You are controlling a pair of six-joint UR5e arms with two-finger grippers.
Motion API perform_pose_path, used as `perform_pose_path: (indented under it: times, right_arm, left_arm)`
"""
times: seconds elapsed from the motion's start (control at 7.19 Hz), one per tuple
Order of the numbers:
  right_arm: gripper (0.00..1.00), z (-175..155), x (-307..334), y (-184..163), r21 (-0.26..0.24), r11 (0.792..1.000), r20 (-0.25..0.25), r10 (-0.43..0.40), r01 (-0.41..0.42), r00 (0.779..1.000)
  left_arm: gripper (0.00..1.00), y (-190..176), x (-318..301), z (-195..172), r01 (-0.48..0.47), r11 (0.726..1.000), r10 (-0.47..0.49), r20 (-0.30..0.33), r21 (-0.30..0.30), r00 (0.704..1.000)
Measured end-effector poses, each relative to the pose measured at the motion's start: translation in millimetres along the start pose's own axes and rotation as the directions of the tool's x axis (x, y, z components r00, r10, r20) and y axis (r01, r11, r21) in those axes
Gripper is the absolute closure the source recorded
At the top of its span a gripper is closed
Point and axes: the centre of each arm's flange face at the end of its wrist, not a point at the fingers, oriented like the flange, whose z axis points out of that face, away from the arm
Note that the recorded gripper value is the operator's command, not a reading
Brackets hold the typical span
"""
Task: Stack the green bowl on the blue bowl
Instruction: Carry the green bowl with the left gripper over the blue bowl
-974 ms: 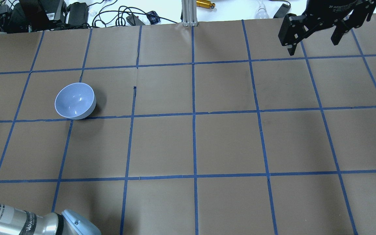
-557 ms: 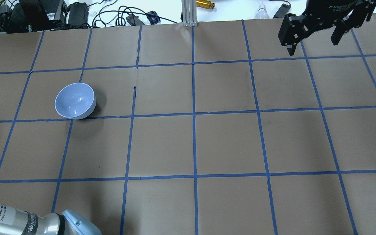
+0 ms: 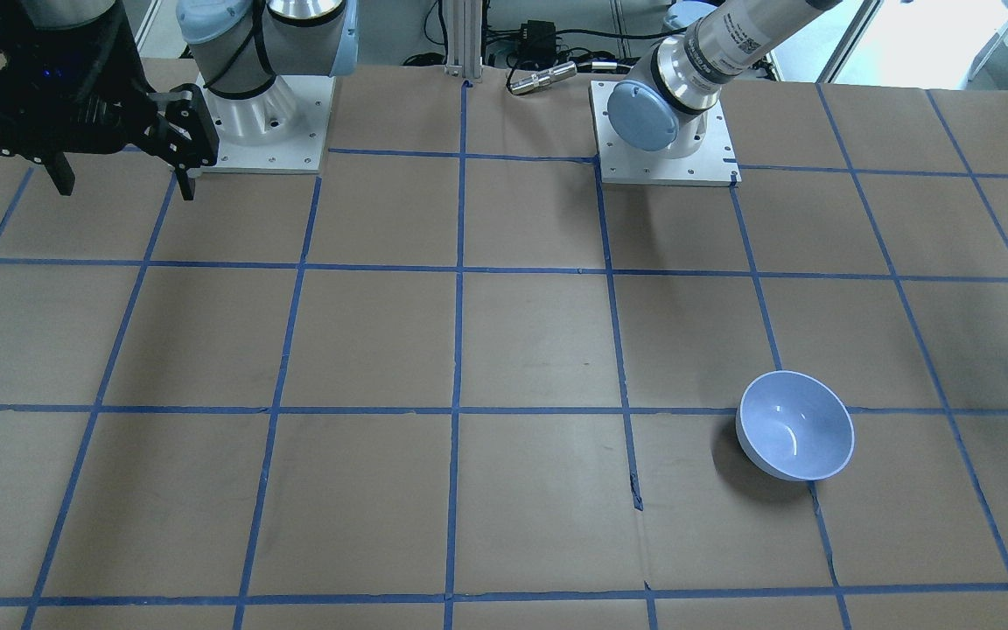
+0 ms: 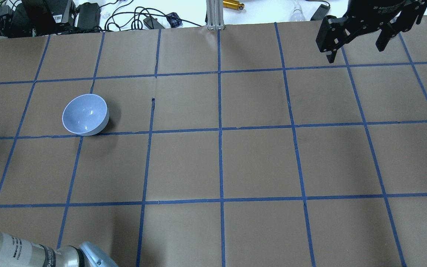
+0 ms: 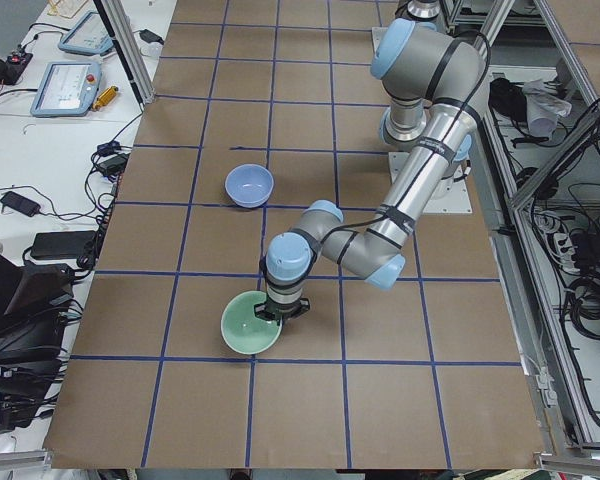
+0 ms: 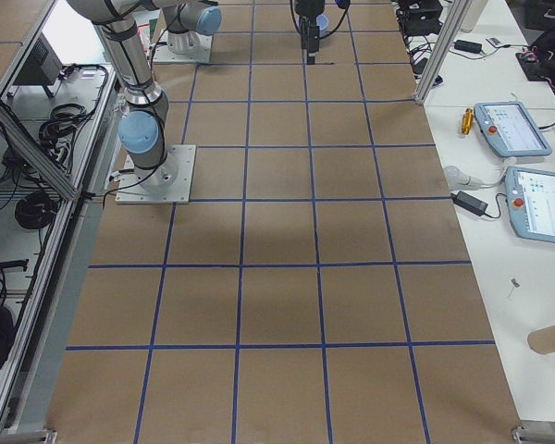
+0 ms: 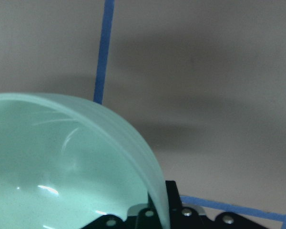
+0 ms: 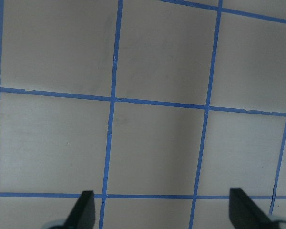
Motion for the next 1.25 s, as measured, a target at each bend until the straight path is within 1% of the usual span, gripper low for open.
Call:
perform_pose_path:
  times: [0.28, 0.56, 0.83, 0.97, 1.11, 1.25]
  right_arm:
    - [0.0, 0, 0, 0, 0.0, 1.0, 0.0, 0.0, 0.0, 1.0]
    - [0.0, 0, 0, 0, 0.0, 1.0, 0.0, 0.0, 0.0, 1.0]
    - [0.0, 0, 0, 0, 0.0, 1.0, 0.0, 0.0, 0.0, 1.0]
    - [0.0, 0, 0, 0, 0.0, 1.0, 0.0, 0.0, 0.0, 1.0]
    - [0.0, 0, 0, 0, 0.0, 1.0, 0.0, 0.0, 0.0, 1.0]
    - [0.0, 0, 0, 0, 0.0, 1.0, 0.0, 0.0, 0.0, 1.0]
  left_arm:
    - [1.0, -69, -26, -48, -0.017, 1.0, 0.017, 0.012, -0.006, 1.0]
    - [1.0, -145, -44, -84, -0.017, 1.0, 0.017, 0.015, -0.004, 1.0]
    - [1.0, -218, -55, -100, 0.03, 1.0, -0.03, -0.001, 0.004, 1.0]
    - [1.0, -262, -58, -102, 0.053, 0.999, -0.053, -0.01, 0.004, 0.999]
    - [1.0, -304, -58, -101, 0.08, 0.997, -0.079, -0.021, 0.003, 0.997]
    - [1.0, -338, -56, -96, 0.109, 0.994, -0.109, -0.036, 0.0, 0.993]
